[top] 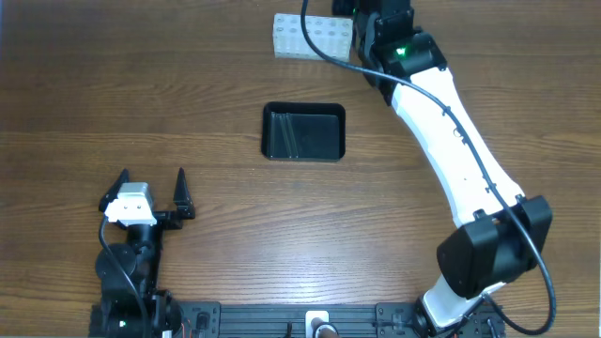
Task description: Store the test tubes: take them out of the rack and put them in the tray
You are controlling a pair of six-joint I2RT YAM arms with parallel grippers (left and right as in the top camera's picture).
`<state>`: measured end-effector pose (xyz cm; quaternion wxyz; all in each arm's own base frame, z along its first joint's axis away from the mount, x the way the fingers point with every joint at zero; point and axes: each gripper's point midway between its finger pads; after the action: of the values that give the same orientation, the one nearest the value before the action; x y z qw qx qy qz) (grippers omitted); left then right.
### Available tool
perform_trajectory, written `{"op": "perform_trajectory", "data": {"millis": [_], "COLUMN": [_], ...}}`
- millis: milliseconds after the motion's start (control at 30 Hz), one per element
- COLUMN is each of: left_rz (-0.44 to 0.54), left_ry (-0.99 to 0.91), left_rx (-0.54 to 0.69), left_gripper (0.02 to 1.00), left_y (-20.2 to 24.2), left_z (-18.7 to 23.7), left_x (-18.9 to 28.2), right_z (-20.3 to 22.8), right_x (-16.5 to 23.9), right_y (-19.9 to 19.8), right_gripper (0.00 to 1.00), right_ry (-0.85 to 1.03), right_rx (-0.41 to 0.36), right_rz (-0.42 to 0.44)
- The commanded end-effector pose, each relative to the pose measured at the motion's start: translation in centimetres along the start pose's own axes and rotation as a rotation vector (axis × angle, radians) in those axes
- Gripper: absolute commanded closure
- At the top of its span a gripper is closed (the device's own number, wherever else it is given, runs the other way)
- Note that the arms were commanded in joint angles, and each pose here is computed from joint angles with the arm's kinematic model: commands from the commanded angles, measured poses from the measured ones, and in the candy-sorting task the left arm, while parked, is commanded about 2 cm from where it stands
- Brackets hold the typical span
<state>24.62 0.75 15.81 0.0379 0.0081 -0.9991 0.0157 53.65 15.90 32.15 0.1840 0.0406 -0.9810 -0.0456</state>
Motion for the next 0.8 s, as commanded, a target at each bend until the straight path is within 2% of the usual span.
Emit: {"op": "perform_trajectory", "data": {"millis": [33, 200, 267, 500, 800], "left_rz": [0.009, 0.009, 0.009, 0.009, 0.009], "left_ry": [-0.003, -0.003, -0.003, -0.003, -0.003], "left_rx": [-0.014, -0.014, -0.014, -0.014, -0.014], "left_gripper": [0.018, 0.018, 0.018, 0.018, 0.018], "left_y": [-0.1, -0.1, -0.1, -0.1, -0.1], "left_z": [0.1, 0.1, 0.1, 0.1, 0.1], "left_x": [0.0, 0.0, 0.0, 0.0, 0.0], "right_z": [4.7, 11.4, 13.7, 21.1, 26.1], "right_x": [0.1, 0.8, 0.8, 0.3, 1.0], "right_y": [2.1, 4.5, 4.8, 4.5, 3.7], "right_gripper": [0.895, 0.919, 0.919, 0.939, 0.93], "right_ry": [0.186, 0.445, 0.513, 0.731, 0.896], "right_rx": [-0.021, -0.021, -0.021, -0.002, 0.056], "right_rz": [-0.105, -0.264, -0.281, -0.258, -0.222]}}
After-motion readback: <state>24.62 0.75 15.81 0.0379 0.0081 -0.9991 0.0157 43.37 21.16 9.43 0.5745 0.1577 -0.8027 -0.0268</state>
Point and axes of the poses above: each gripper's point midway between its finger pads, its own x axis back along the fingers, its own y axis along the line the jaws close on, z = x × y, and after that the axes turned 1 degree about -x, right-handed
